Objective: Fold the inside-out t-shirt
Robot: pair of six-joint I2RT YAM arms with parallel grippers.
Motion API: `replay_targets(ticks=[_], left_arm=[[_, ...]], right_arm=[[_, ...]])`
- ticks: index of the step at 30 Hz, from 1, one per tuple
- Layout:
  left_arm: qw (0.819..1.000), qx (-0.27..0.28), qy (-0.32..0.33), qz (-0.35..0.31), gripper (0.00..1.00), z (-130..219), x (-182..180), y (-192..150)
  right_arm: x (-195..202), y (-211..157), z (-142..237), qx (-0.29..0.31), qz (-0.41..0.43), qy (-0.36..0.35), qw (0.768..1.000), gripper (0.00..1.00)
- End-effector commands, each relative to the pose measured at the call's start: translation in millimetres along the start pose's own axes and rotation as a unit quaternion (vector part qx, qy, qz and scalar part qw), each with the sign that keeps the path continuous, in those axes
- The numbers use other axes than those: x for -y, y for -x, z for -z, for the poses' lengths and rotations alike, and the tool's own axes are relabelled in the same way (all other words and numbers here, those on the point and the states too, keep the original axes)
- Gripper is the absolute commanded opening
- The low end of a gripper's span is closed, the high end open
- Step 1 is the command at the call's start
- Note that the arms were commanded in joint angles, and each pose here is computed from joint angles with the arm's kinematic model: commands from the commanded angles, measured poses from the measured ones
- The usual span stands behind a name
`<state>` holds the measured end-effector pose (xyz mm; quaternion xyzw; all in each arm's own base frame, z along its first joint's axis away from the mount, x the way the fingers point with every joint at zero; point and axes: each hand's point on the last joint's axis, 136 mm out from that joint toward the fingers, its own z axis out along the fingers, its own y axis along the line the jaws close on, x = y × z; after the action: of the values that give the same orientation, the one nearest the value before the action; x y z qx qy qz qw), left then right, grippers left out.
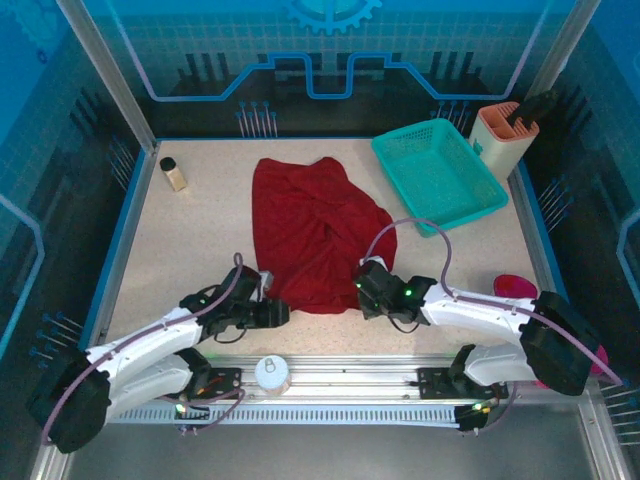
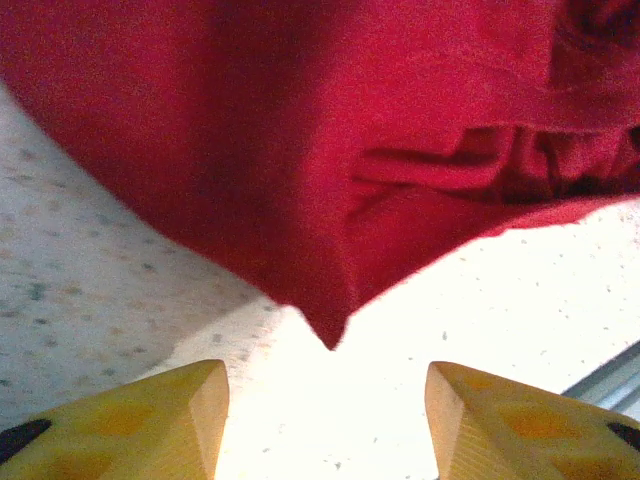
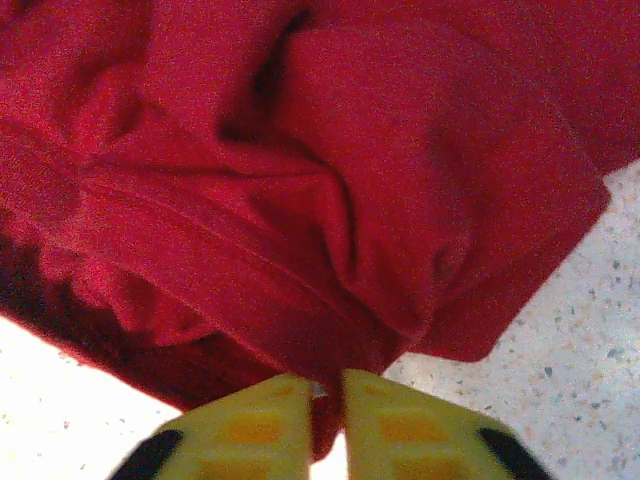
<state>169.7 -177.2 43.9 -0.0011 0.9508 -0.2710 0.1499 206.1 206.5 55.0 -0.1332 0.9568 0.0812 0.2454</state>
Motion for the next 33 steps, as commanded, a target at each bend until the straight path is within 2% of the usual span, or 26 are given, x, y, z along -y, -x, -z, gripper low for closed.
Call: replay_targets(ticks=[1,5,8,12,13,17,20,23,25,28,33], left_arm=[[0.999,0.007,0.008,-0.044,0.59,3,19,12],[0.995,0.006,0.060,-0.077,0.61,-5,22,23],[0.989,0.008,0.111,-0.092,0.62,-11,16,32],[0.985,0.008,0.141,-0.102,0.61,-22,9,36],[0.984,0.005,0.146,-0.102,0.61,-24,7,35],[0.981,-0.014,0.155,-0.115,0.60,-33,2,24],[0.978,-0.029,0.162,-0.127,0.60,-38,0,16],[0.974,-0.033,0.185,-0.128,0.60,-38,-9,14],[0.970,-0.025,0.207,-0.125,0.55,-35,-16,16],[0.968,-0.007,0.220,-0.124,0.41,-28,-20,22],[0.967,0.012,0.219,-0.129,0.39,-24,-19,28]], right_arm=[[-12,11,2,0.006,0.012,0.007,1.000,0.27],[-5,12,-7,-0.001,0.018,-0.030,0.999,0.42],[-2,14,-15,-0.009,0.024,-0.062,0.998,0.44],[12,14,-20,-0.016,0.021,-0.132,0.991,0.44],[15,13,-20,-0.019,0.018,-0.145,0.989,0.41],[19,14,-17,-0.016,0.010,-0.157,0.987,0.18],[20,16,-12,-0.008,0.003,-0.154,0.988,0.09],[18,18,-7,-0.002,-0.001,-0.144,0.990,0.00],[9,23,-3,0.005,0.001,-0.109,0.994,0.00],[-18,38,13,0.030,-0.004,-0.017,0.999,0.00],[-39,69,46,0.088,-0.028,0.064,0.994,0.00]])
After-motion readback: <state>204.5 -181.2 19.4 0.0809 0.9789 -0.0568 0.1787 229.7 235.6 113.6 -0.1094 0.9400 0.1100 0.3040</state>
